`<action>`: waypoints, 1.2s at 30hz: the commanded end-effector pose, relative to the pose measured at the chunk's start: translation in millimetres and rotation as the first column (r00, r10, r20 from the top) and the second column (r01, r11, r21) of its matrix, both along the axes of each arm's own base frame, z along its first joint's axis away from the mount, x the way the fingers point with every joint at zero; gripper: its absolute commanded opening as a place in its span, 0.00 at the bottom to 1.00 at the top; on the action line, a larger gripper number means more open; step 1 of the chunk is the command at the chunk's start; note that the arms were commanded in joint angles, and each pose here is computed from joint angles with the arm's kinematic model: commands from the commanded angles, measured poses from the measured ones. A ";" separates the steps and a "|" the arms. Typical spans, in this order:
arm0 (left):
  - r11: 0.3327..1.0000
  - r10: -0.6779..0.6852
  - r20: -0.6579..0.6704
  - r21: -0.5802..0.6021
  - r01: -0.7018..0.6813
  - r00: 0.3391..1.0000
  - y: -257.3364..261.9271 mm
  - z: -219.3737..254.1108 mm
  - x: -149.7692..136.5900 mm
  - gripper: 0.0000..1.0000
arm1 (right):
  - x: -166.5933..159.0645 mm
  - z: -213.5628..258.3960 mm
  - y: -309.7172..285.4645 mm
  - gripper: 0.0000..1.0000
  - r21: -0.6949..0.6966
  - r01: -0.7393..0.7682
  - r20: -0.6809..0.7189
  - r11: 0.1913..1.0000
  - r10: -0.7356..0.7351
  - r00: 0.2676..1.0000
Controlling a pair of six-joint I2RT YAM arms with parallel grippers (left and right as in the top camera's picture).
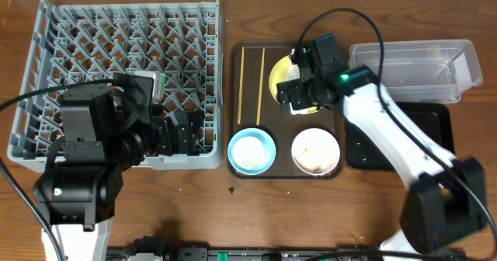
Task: Sort waste into correct bins and load items into the dishwasher
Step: 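Grasp the tissue and green wrapper from the yellow plate with right gripper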
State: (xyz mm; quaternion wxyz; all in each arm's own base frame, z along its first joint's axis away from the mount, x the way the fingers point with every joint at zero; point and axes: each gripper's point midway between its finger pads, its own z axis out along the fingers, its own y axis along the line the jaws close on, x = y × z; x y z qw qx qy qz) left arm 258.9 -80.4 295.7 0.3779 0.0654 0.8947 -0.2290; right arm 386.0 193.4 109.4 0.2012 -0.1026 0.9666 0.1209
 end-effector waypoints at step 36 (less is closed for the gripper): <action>1.000 -0.013 0.015 -0.013 0.013 1.000 -2.9 7.8 -0.9 0.95 | 63.9 36.7 -221.0 0.01 0.244 0.891 -0.077 0.383 -0.908 0.411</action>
